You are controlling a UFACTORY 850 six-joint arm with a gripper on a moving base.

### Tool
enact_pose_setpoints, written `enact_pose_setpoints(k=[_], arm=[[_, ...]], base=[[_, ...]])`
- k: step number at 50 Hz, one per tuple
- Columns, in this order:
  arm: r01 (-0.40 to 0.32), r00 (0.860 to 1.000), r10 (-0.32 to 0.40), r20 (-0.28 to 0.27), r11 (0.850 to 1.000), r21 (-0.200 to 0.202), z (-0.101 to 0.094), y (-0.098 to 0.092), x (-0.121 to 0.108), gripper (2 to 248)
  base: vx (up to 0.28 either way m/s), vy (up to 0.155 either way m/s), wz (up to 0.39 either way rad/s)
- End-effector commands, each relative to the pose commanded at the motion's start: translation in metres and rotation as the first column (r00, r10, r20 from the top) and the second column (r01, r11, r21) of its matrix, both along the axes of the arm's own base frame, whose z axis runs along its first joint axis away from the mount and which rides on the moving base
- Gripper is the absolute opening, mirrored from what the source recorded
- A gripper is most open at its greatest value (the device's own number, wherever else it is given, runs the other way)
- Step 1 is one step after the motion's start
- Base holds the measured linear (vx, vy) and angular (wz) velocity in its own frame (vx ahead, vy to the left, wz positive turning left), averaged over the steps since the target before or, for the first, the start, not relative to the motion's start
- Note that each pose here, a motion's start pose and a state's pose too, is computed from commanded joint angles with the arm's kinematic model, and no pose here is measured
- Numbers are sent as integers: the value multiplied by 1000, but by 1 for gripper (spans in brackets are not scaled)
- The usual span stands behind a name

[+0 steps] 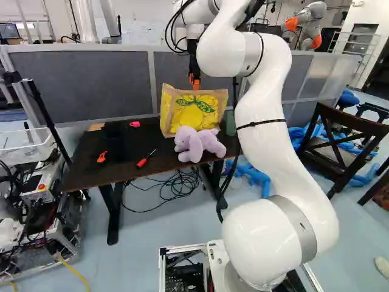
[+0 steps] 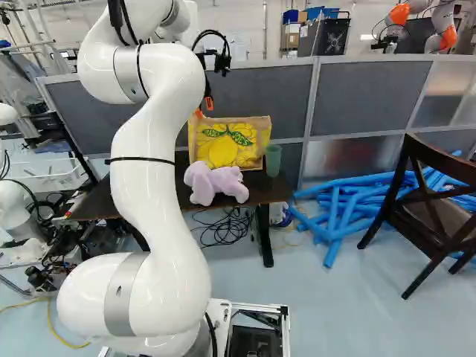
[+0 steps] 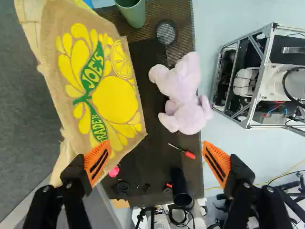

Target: Pick up the bag on the ground and place it on the table

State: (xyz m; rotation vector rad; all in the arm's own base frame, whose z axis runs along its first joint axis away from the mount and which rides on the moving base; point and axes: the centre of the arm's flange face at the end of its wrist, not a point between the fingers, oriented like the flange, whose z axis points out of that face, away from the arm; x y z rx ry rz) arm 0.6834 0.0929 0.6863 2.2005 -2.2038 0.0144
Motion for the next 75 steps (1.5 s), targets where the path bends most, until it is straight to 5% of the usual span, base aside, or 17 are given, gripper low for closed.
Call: enact_pose_setpoints(k=[53,75], arm=[[0,1000,0,0,1000,0,0,0,0,247],[0,1000,0,0,1000,0,0,0,0,247]], base=[[-192,-3,5],[-41,0,2]])
